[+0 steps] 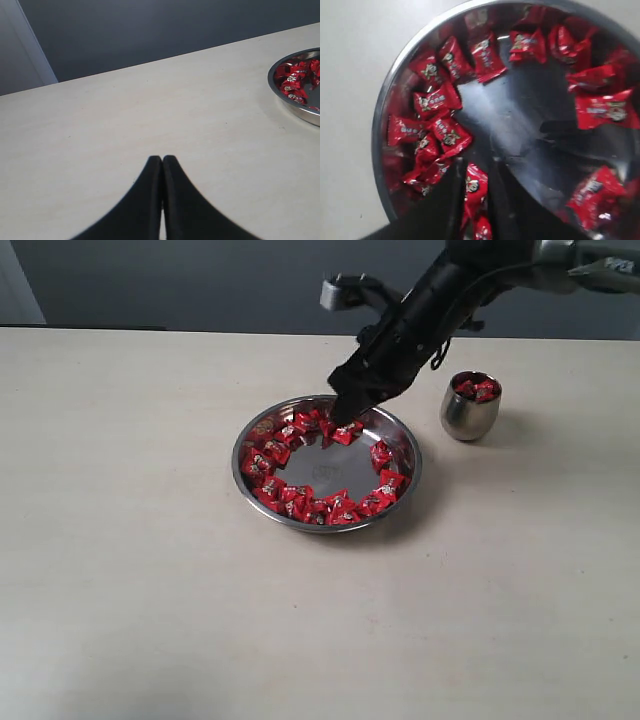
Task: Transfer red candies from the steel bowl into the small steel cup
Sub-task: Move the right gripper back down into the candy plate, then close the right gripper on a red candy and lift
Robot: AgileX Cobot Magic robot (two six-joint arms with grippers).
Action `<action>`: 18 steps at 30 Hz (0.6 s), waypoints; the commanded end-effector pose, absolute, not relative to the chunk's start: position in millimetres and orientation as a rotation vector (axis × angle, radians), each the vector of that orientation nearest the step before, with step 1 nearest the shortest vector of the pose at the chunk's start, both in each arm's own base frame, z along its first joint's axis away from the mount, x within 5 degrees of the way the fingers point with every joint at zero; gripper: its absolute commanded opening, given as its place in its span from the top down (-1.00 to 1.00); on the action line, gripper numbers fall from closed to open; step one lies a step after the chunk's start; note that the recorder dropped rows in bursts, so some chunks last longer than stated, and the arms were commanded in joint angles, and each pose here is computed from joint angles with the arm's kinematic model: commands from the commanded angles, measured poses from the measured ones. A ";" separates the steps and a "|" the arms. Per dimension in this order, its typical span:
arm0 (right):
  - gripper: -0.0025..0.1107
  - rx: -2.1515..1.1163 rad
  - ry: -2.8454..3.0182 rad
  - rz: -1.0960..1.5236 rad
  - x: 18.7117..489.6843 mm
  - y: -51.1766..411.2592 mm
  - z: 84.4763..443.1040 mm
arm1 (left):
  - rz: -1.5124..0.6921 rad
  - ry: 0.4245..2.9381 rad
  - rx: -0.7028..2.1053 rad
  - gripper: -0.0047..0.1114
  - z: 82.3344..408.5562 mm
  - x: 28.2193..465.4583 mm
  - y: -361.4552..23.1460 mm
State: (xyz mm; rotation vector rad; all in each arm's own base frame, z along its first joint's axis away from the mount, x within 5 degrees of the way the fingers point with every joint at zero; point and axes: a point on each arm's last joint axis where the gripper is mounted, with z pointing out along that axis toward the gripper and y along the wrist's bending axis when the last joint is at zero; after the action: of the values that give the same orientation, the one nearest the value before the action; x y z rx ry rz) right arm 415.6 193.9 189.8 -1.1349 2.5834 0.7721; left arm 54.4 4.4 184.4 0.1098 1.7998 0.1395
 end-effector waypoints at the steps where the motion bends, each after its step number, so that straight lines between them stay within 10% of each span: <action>1: 0.20 -1.277 2.614 0.806 402.0 218.0 165.9 | 0.136 1.788 0.106 0.91 185.6 54.3 4.3; 18: 0.19 -1.321 2.546 0.659 399.2 257.4 127.0 | 0.137 1.788 0.107 0.91 185.6 54.3 4.3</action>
State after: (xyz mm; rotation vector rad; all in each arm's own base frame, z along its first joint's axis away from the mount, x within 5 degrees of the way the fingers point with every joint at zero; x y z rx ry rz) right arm 397.8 258.2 132.6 -1.3111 2.5474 0.6742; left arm 54.4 4.4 184.4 0.1098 1.7998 0.1395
